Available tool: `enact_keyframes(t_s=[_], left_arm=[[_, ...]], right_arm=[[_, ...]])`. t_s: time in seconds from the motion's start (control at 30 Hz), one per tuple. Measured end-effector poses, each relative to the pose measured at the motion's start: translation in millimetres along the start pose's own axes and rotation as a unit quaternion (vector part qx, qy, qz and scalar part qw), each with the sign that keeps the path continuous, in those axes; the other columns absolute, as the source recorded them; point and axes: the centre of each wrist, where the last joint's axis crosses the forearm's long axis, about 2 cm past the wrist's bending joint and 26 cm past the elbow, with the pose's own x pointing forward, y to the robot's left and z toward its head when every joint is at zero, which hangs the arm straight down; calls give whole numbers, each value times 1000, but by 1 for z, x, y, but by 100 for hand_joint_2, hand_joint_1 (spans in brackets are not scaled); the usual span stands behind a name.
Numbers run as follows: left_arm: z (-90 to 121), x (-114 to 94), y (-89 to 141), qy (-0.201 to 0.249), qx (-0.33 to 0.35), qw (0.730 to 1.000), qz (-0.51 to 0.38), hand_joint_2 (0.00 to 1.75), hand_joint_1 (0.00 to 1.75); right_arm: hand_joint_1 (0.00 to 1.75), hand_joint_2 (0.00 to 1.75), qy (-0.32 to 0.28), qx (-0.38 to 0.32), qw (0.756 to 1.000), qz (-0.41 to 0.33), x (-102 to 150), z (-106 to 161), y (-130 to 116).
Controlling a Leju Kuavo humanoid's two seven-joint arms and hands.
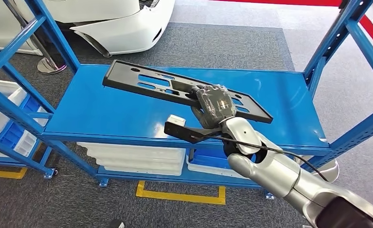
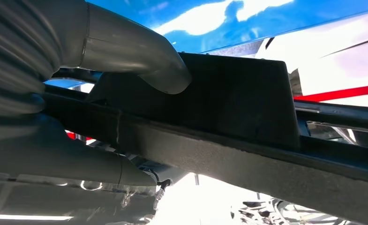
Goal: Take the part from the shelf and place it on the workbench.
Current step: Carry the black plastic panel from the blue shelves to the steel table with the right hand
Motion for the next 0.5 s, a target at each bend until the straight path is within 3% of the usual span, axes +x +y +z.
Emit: enact_keyframes(t_s=[0.5], left_arm=[[0, -1, 0, 1, 2, 1000, -2, 175, 0]], right_arm=[[175, 175, 2, 3, 1000, -9, 0, -2, -3]])
